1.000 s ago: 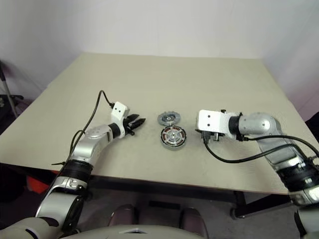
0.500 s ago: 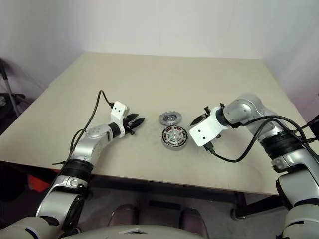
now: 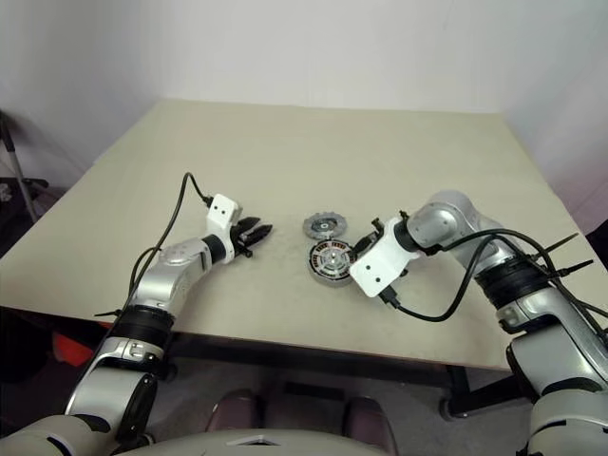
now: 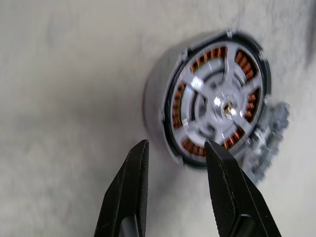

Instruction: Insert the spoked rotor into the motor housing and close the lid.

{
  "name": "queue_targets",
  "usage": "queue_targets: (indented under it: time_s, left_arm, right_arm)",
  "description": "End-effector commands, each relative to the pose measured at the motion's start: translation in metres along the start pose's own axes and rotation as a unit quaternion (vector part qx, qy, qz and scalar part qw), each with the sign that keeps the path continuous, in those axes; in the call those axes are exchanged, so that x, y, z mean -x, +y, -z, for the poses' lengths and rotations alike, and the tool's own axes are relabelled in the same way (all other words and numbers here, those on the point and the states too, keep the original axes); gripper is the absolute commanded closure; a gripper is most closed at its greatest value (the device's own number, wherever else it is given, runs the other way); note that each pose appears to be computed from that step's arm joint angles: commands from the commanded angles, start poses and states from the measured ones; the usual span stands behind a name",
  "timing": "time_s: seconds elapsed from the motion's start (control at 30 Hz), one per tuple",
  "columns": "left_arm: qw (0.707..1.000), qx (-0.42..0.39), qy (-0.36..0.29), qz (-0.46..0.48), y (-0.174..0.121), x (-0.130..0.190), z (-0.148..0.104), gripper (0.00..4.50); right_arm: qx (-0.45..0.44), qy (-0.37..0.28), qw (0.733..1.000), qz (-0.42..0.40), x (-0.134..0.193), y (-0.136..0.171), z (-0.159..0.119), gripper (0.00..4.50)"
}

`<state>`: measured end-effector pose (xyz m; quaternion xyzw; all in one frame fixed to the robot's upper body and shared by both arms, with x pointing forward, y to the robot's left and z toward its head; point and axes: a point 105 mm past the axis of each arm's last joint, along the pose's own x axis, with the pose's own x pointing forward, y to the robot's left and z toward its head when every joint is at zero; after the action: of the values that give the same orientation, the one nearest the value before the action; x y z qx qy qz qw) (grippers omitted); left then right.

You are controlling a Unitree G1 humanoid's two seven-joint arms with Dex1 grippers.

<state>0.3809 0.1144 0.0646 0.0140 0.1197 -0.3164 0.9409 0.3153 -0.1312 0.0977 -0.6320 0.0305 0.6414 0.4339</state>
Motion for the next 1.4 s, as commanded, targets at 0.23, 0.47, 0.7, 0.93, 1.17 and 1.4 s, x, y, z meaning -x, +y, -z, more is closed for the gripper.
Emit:
queue_targets:
  time_s: [0.23,0.47,0.7,0.93,1.17,1.4]
  left_arm:
    - [0.998,0.018,-0.036,0.052,-0.015,0.002,-0.026,2.43]
    - [0.998,0.020,-0.032,0.053,-0.016,0.005,-0.025,2.43]
    - [0.998,0.018,-0.034,0.044,-0.013,0.004,-0.026,2.43]
    - [0.999,0.016,-0.035,0.039,-0.012,0.004,-0.027,2.43]
    - [0.999,0.014,-0.035,0.033,-0.011,0.003,-0.025,2.43]
    - [0.999,0.015,-0.033,0.029,-0.011,0.004,-0.021,2.43]
  right_arm:
    - [-0.006,0.017,1.000,0.010,-0.010,-0.004,0.011,2.52]
    - [-0.010,0.013,1.000,0.004,-0.010,0.002,0.014,2.52]
    - [-0.018,-0.006,1.000,-0.008,-0.015,0.009,0.007,3.78]
    - [-0.019,0.001,1.000,0.015,-0.012,0.002,0.010,4.50]
    - [-0.047,0.019,0.996,0.071,-0.005,-0.012,0.017,4.50]
    - [-0.300,-0.078,0.945,0.107,0.017,-0.029,-0.018,4.50]
